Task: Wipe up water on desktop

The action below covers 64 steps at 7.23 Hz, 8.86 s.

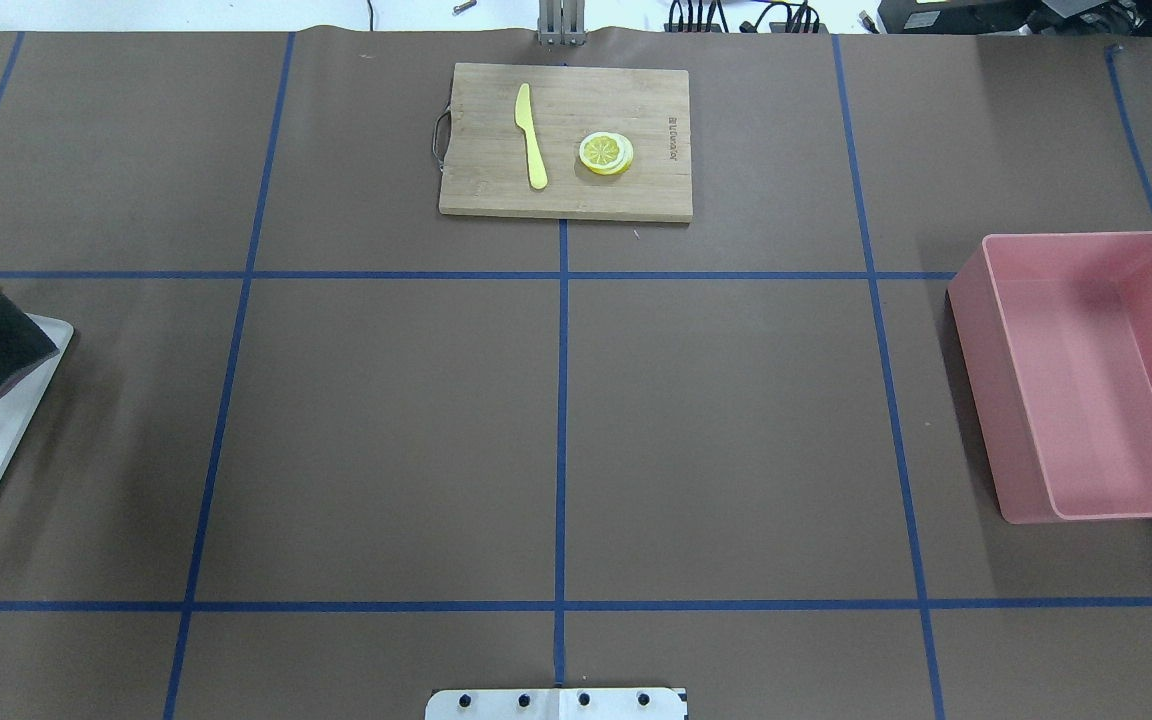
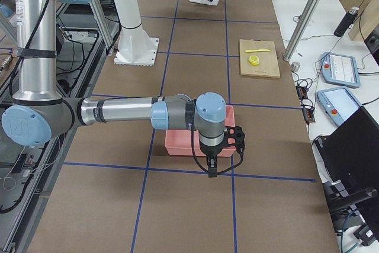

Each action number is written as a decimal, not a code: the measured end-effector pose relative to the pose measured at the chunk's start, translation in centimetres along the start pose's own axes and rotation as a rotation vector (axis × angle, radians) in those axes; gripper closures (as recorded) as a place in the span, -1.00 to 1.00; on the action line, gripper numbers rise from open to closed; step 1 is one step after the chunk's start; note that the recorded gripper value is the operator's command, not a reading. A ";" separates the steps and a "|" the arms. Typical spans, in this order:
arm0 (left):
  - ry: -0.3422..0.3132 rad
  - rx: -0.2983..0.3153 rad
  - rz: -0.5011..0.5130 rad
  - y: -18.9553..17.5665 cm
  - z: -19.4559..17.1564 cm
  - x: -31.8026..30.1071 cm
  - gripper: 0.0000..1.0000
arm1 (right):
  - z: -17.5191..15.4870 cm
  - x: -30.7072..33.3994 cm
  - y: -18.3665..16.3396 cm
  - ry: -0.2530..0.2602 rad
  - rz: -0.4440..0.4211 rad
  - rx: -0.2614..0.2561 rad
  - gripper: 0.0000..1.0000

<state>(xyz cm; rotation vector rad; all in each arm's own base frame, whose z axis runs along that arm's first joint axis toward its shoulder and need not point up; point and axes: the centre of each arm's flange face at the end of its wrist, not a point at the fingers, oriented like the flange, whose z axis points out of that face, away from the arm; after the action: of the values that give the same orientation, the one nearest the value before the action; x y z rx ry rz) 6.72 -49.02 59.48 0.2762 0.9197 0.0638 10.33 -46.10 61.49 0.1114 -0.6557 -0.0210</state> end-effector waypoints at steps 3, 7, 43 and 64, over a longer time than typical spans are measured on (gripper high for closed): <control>0.019 0.016 -0.005 0.5 0.7 -0.4 0.19 | -0.1 -0.1 -0.1 0.001 0.001 0.002 -1.00; 0.024 0.020 -0.001 0.3 0.6 -0.2 0.15 | -0.1 -0.1 -0.1 0.001 0.001 0.002 -1.00; 0.263 0.058 -0.329 -11.1 -4.8 19.5 1.00 | -3.2 -21.8 -7.3 -0.249 -0.265 0.269 -0.99; 0.582 -0.007 -1.251 -14.7 1.1 63.8 1.00 | 4.2 -69.7 -1.4 -0.256 -0.023 0.681 0.87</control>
<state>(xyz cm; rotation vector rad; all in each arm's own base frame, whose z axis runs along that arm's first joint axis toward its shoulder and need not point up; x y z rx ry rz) 45.37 -52.48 6.78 -0.3826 1.5307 -1.0523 -47.43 -44.10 22.33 0.7834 -0.8972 0.1699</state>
